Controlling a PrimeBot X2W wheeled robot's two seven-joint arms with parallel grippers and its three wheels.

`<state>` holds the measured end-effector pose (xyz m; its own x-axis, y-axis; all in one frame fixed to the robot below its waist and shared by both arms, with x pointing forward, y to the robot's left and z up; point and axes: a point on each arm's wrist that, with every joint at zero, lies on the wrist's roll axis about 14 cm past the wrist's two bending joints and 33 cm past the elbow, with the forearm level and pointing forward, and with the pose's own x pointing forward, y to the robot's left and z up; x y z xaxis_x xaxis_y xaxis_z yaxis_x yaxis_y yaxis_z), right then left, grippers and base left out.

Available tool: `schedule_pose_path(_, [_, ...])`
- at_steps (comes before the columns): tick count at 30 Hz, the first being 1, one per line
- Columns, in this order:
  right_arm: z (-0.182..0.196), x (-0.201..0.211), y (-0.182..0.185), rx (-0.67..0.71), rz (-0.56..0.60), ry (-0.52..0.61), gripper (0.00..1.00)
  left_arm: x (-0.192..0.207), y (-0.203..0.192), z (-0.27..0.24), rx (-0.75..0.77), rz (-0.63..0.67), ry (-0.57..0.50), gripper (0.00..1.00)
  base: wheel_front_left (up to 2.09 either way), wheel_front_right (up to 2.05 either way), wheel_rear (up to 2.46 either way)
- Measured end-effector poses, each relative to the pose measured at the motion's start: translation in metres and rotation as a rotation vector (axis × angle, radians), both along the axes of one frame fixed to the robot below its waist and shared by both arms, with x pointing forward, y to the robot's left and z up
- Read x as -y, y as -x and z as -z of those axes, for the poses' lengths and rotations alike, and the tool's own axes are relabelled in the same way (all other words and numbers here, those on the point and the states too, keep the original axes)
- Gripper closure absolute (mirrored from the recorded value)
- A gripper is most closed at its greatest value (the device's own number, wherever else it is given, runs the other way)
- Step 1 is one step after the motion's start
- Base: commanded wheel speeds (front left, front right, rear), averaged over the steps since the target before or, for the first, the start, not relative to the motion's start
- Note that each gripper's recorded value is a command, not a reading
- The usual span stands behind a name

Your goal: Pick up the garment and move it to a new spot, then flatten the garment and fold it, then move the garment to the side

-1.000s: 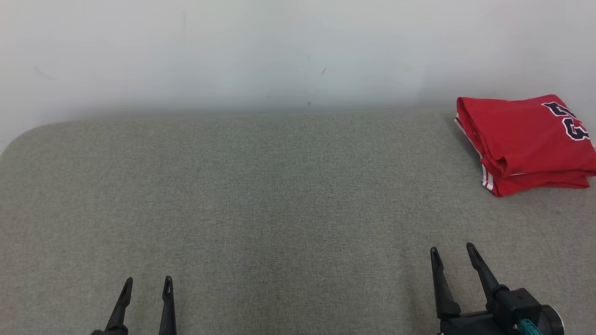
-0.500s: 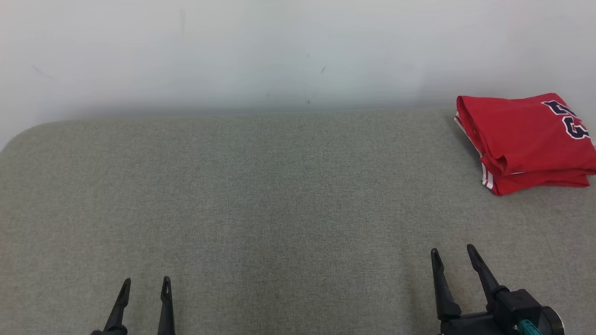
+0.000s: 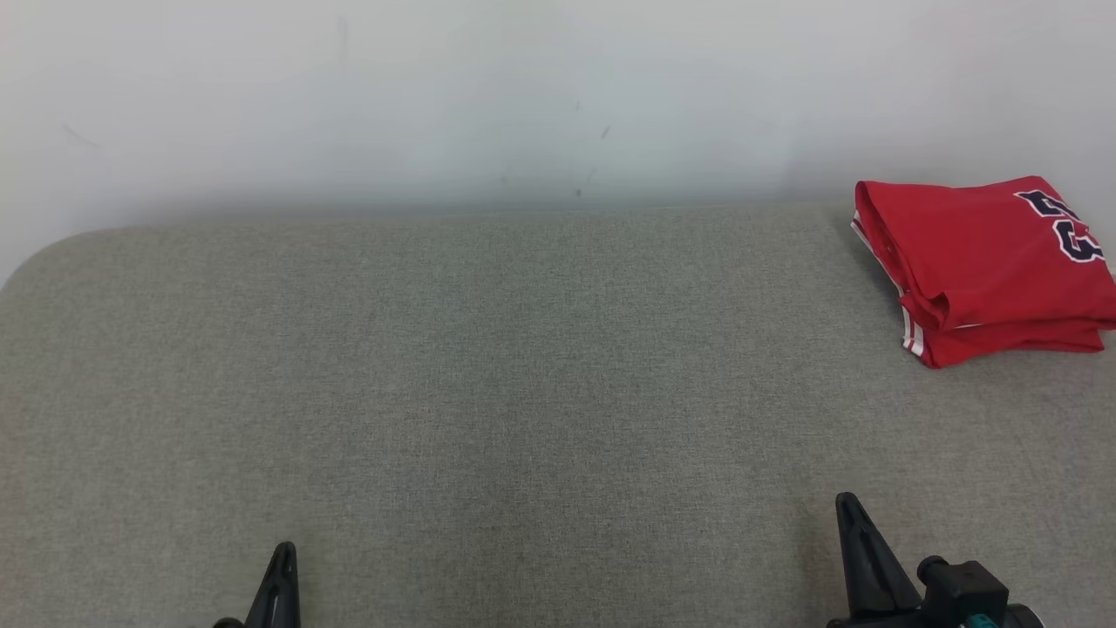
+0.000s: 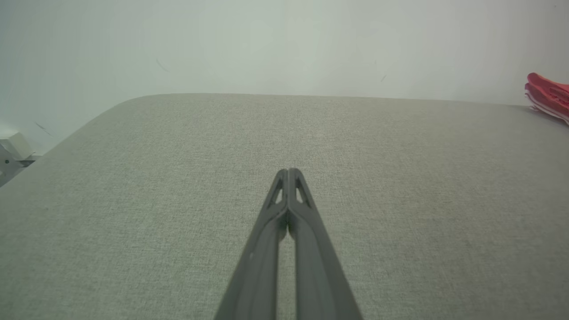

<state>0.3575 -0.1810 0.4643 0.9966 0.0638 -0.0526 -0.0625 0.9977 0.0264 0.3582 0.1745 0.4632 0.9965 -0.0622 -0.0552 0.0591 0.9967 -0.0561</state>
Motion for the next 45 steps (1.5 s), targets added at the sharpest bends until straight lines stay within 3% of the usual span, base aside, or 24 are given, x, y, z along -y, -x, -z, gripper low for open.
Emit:
schedule_pose_path(20, [0.002,0.01,-0.007,-0.058,0.095,-0.373,1.0,-0.019,0.0,-0.001,-0.032,-0.123,0.367,1.0,0.0,0.0,0.0])
schedule_pose_path(45, [-0.005,0.009,-0.021,-0.086,0.129,-0.769,1.0,-0.033,-0.001,-0.007,-0.028,-0.199,0.76,1.0,0.0,0.0,0.0])
